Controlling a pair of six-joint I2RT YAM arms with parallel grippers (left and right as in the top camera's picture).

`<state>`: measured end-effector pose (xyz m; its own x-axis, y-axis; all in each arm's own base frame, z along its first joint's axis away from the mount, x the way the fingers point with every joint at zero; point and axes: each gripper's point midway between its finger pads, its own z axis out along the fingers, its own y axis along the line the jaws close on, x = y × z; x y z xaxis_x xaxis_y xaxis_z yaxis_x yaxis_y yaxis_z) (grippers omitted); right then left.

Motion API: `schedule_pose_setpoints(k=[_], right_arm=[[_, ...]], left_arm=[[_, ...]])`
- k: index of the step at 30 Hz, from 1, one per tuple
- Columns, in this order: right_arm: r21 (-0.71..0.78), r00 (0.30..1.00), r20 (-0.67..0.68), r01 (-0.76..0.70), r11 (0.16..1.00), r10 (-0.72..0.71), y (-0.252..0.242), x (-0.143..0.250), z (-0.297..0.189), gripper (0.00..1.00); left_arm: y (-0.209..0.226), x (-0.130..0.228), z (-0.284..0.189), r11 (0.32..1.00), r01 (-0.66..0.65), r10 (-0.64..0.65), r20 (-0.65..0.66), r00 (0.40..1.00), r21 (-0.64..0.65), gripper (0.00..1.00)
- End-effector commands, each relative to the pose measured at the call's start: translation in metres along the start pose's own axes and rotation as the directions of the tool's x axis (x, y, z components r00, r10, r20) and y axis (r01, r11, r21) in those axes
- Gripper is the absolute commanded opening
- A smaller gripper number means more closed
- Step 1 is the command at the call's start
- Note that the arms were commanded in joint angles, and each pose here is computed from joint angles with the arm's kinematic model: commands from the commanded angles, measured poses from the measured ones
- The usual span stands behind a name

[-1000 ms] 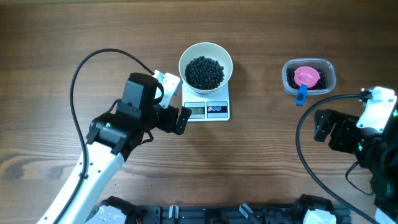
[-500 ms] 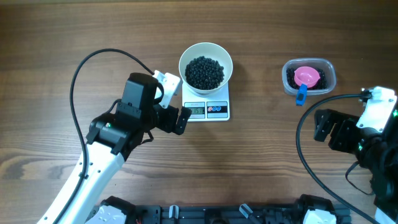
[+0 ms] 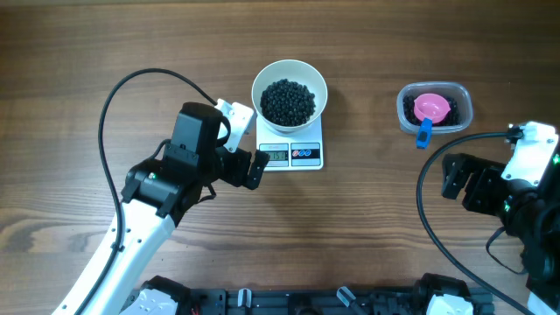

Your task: Scoop item into bowl and weigh 150g on scale

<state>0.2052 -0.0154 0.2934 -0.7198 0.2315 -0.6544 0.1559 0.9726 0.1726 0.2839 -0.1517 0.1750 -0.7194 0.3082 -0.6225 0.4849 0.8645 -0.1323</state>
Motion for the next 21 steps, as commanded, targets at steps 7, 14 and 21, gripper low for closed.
schedule_pose_setpoints(k=[7,14,21], right_arm=[[-0.013,0.999,-0.039,-0.016,1.0,0.015,0.001,-0.003,0.011,1.0],[-0.008,0.995,-0.091,-0.029,1.0,0.028,-0.001,-0.003,0.024,1.0],[0.022,0.953,-0.16,-0.258,0.966,0.258,-0.001,-0.001,0.042,1.0]], left_arm=[[-0.004,0.002,0.002,1.0,-0.004,0.005,-0.005,1.0,0.019,1.0],[-0.004,0.002,0.002,1.0,-0.004,0.005,-0.005,1.0,0.019,1.0],[-0.004,0.002,0.002,1.0,-0.004,0.005,-0.005,1.0,0.019,1.0]])
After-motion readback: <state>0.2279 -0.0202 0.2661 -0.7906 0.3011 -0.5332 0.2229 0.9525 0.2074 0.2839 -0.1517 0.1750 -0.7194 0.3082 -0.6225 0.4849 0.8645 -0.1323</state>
